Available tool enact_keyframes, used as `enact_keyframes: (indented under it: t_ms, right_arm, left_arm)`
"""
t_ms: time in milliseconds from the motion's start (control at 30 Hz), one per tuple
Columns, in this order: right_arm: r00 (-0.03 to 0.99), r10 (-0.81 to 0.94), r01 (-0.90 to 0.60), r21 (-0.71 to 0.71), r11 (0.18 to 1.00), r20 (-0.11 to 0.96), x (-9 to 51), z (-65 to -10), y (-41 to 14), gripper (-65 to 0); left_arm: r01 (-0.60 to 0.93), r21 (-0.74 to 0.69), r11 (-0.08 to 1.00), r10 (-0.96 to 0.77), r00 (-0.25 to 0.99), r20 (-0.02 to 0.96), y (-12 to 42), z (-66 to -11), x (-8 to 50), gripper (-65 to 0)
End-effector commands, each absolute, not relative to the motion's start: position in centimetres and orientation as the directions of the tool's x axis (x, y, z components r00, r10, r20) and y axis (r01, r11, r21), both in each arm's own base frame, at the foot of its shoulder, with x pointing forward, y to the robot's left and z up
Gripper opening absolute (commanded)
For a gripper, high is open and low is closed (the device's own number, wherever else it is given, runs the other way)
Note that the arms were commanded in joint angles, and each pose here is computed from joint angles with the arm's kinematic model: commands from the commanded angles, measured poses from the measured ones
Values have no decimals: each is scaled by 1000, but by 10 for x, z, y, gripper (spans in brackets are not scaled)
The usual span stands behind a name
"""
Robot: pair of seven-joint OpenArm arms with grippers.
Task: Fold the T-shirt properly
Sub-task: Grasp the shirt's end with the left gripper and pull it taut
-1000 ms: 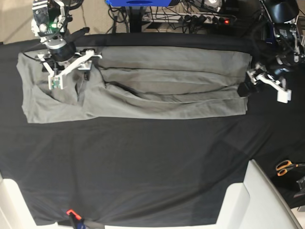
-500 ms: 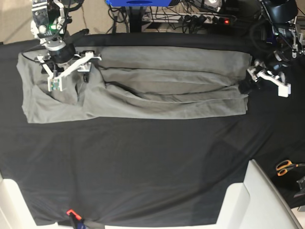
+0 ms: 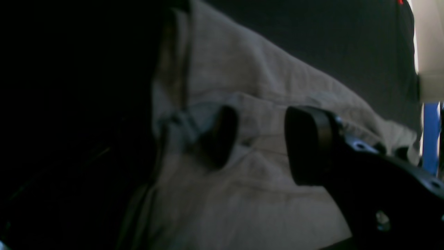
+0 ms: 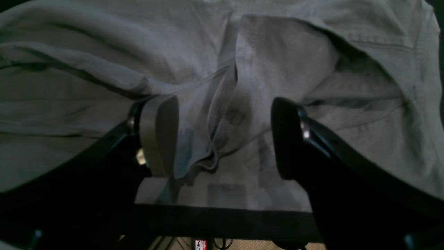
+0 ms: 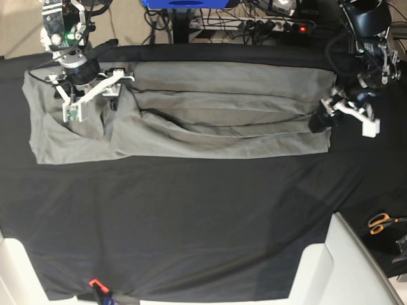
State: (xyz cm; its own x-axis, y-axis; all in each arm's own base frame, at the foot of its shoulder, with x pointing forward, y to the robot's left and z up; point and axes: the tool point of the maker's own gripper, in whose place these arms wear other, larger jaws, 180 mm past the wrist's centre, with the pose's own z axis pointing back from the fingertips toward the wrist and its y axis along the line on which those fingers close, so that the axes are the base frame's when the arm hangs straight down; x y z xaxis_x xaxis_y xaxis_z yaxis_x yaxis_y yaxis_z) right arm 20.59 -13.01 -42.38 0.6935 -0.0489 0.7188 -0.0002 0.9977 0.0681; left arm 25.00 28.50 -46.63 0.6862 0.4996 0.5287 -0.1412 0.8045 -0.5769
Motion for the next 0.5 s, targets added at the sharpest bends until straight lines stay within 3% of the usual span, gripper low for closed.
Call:
enact_keyframes:
  t_ms: [0, 300, 367, 467]
  right_arm:
    - [659, -48, -2, 66, 998, 750, 213, -413, -132, -258]
    - [659, -48, -2, 66, 998, 750, 213, -413, -132, -258]
    - [659, -48, -1, 65, 998, 750, 213, -413, -132, -258]
    - [659, -48, -1, 65, 998, 750, 213, -413, -132, -258]
  left_arm:
    - [-120, -558, 821, 465, 707, 532, 283, -466, 251, -100]
    - [-120, -570, 813, 466, 722, 512, 267, -475, 251, -123]
    - [-120, -565, 816, 463, 722, 514, 269, -475, 251, -235]
    - [-121, -565, 816, 465, 720, 516, 270, -475, 251, -530]
